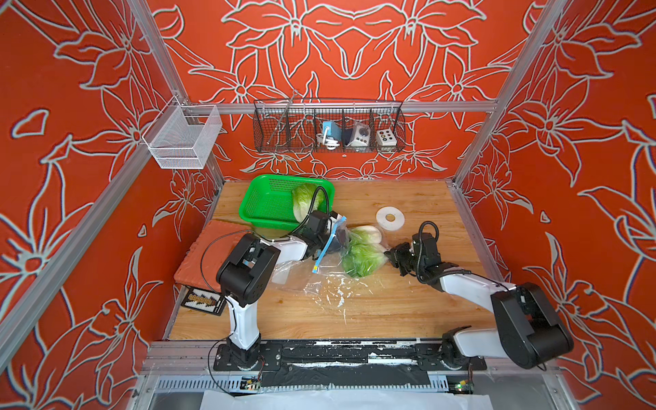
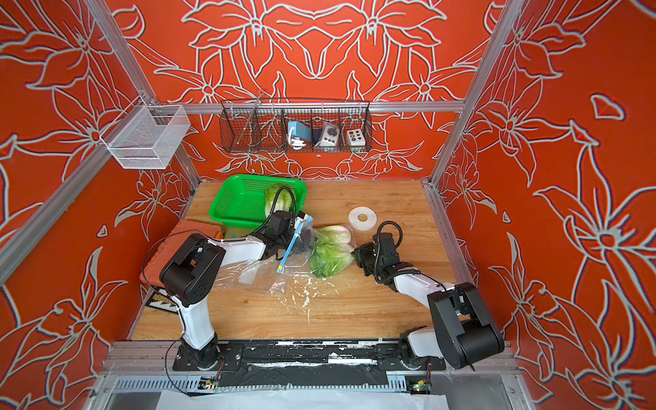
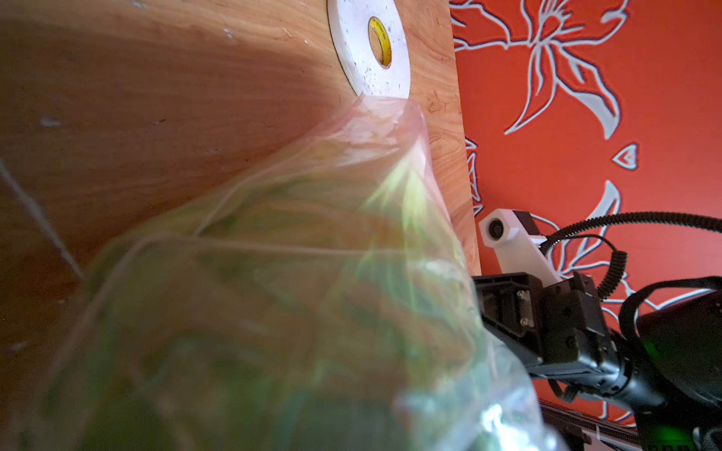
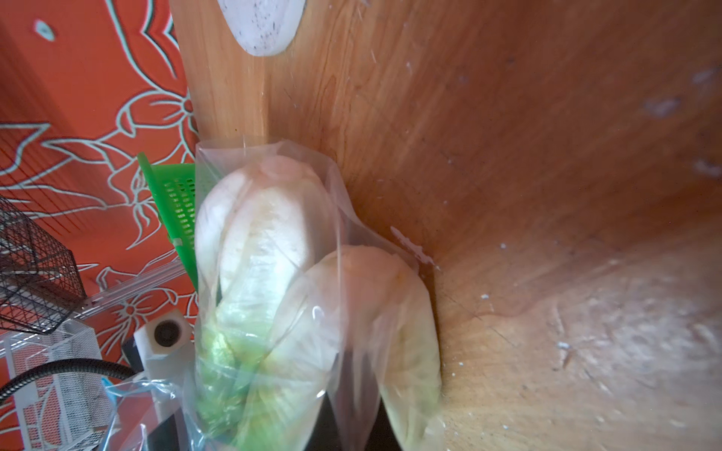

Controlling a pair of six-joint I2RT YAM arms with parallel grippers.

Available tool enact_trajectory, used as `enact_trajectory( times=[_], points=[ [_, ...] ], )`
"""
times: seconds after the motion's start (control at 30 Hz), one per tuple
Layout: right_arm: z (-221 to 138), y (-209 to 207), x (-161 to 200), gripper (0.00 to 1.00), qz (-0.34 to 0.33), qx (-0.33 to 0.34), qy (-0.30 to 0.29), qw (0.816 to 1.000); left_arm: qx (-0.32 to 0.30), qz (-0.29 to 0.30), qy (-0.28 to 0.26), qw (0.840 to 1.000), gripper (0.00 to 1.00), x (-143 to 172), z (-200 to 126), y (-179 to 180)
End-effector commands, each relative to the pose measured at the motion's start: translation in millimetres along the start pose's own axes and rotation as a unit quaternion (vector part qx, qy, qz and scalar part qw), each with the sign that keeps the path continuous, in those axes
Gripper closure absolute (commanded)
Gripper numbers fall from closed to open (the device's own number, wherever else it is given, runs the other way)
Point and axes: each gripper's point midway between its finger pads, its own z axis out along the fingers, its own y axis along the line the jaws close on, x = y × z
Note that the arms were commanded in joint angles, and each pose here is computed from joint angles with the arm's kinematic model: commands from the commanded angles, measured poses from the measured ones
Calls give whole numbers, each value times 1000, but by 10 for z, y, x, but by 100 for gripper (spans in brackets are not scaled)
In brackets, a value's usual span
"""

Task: Open the zip-top bag and take out the chinese cabbages
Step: Pick up the Chinese cabbage from the zipper food storage bag.

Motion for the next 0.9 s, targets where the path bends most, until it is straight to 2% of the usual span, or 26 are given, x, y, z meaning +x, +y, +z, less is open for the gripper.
enact_trajectory(
  times=[0.0,0.27,0.4,0.5,0.6,0.87],
  points=[
    [-24,-93,-94,100,-2,20,-31,999,6,3,6,1000,100,39,-41,-47],
    [-136,-122,-291,100,-34,38,-88,995,19,15,1,1000,100,-28,-128,-216],
    [-243,-280,-454,100,-50,70,-134,987,34,15,-1,999,100,-49,-194,-353],
    [-359,-389,-619,100,-73,96,-182,976,61,20,-2,998,96,-81,-292,-567],
    [-479,-432,-774,100,-104,122,-227,961,85,28,2,996,100,-93,-381,-753],
    [-760,-468,-1064,100,-141,156,-304,929,95,32,1,995,100,-72,-524,-851]
  ],
)
